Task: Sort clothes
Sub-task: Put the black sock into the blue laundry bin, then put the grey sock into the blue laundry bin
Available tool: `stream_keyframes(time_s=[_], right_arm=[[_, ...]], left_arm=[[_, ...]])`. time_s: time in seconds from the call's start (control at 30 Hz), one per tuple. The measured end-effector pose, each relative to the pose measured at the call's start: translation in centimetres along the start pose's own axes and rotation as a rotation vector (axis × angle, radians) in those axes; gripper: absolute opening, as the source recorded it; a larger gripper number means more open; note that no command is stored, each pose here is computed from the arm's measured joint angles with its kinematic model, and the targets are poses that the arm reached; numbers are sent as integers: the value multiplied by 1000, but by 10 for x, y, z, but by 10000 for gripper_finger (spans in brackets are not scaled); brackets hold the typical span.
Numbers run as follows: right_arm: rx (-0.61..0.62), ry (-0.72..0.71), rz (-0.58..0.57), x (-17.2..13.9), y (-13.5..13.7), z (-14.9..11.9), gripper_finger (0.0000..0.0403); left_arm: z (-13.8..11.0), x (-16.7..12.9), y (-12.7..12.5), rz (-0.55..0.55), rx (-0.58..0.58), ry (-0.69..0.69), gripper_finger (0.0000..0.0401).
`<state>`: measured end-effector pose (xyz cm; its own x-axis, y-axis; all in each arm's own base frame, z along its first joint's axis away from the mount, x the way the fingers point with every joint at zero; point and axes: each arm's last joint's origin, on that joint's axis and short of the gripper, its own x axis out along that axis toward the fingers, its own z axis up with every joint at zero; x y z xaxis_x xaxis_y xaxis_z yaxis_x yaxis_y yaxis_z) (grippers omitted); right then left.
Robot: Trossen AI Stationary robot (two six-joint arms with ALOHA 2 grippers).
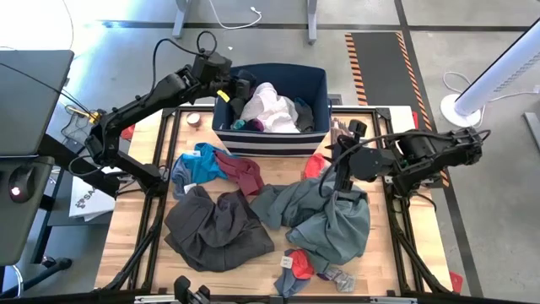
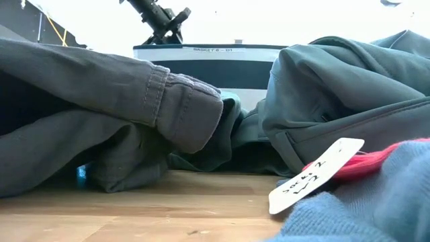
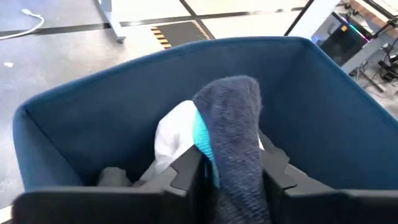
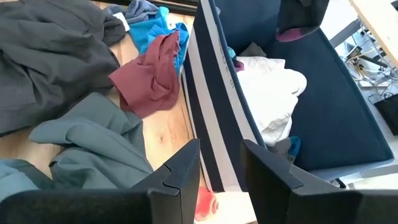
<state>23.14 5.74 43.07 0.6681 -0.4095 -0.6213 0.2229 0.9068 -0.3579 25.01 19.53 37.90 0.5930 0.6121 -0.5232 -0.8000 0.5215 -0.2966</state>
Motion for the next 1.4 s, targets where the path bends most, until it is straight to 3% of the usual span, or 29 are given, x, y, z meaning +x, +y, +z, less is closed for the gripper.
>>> stream_keyframes(time_s=[0.33,0.57,0.97,1.2,1.4], right_arm=[[22,-20,2,0,0,2,114],[165,-35,-63,0,-2,3,113],[432,-132,-23,-1,-1,14,113],[489,-171,16,0,1,20,113],[560,-161,21,5,6,21,114]], left_arm=[[0,0,3,12,37,8,140],[-1,-10,2,-85,79,52,140],[-11,-80,11,-138,228,142,140],[-24,-121,10,-178,240,174,140],[-44,-135,2,-241,273,201,140]])
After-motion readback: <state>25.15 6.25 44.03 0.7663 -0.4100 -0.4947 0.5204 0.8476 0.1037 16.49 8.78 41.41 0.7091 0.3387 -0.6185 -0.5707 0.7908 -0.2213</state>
